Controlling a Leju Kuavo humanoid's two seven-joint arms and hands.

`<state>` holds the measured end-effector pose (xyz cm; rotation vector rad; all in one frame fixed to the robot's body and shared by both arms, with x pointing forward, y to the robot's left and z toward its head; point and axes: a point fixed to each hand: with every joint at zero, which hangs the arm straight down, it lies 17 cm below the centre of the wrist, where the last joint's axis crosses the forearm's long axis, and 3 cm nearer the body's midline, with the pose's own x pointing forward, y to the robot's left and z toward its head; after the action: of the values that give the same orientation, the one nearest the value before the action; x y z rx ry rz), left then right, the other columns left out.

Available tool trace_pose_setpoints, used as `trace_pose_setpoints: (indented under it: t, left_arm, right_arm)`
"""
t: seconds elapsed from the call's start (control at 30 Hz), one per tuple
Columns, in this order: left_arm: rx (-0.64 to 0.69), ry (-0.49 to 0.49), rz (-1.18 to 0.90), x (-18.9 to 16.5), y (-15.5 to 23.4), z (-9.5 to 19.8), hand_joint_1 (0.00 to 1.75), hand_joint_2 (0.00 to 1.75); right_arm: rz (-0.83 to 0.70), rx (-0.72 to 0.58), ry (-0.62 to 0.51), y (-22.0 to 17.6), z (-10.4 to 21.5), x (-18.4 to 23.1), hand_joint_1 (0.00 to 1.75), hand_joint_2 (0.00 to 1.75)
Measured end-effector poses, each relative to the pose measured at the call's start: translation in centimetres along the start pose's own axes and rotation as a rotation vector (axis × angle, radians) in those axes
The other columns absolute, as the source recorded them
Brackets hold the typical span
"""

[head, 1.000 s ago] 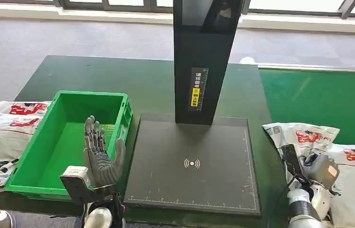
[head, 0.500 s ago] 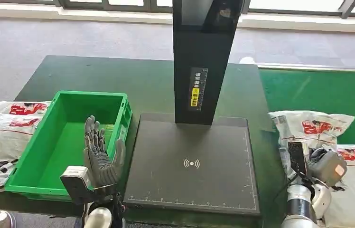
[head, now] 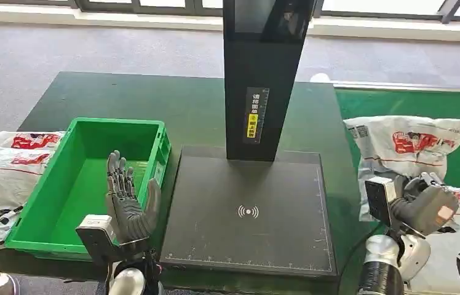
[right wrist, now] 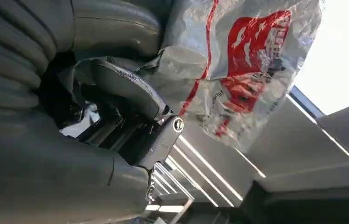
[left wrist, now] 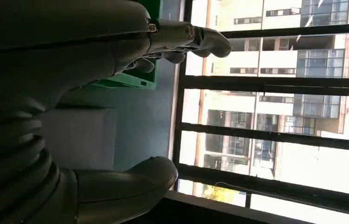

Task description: Moved the parcel from conveyor to table for the left to box.

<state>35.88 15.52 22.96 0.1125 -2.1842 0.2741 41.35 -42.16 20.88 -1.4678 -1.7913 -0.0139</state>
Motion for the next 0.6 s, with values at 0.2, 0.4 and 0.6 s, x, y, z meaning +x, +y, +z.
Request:
trace_pose_setpoints:
  t: [0.2,0.4,0.6]
  left_arm:
    - [0.004,0.001,-0.001,0.0,0.1,0.0,0.0,1.75]
    - [0.003,0.001,0.0,0.0,0.1,0.0,0.0,1.75]
    - [0.002,0.001,0.001,0.0,0.0,0.0,0.0,1.75]
  right_arm:
    - [-0.053,-0.072,-0.086,-2.5,-0.8,4.4,1.75,1.75]
    - [-0.127,-0.114,-0.175,-4.1,-1.2,8.7,1.75,1.75]
    - [-0.153,-0.136,-0.222,-4.9,-1.6,10.9,1.75,1.75]
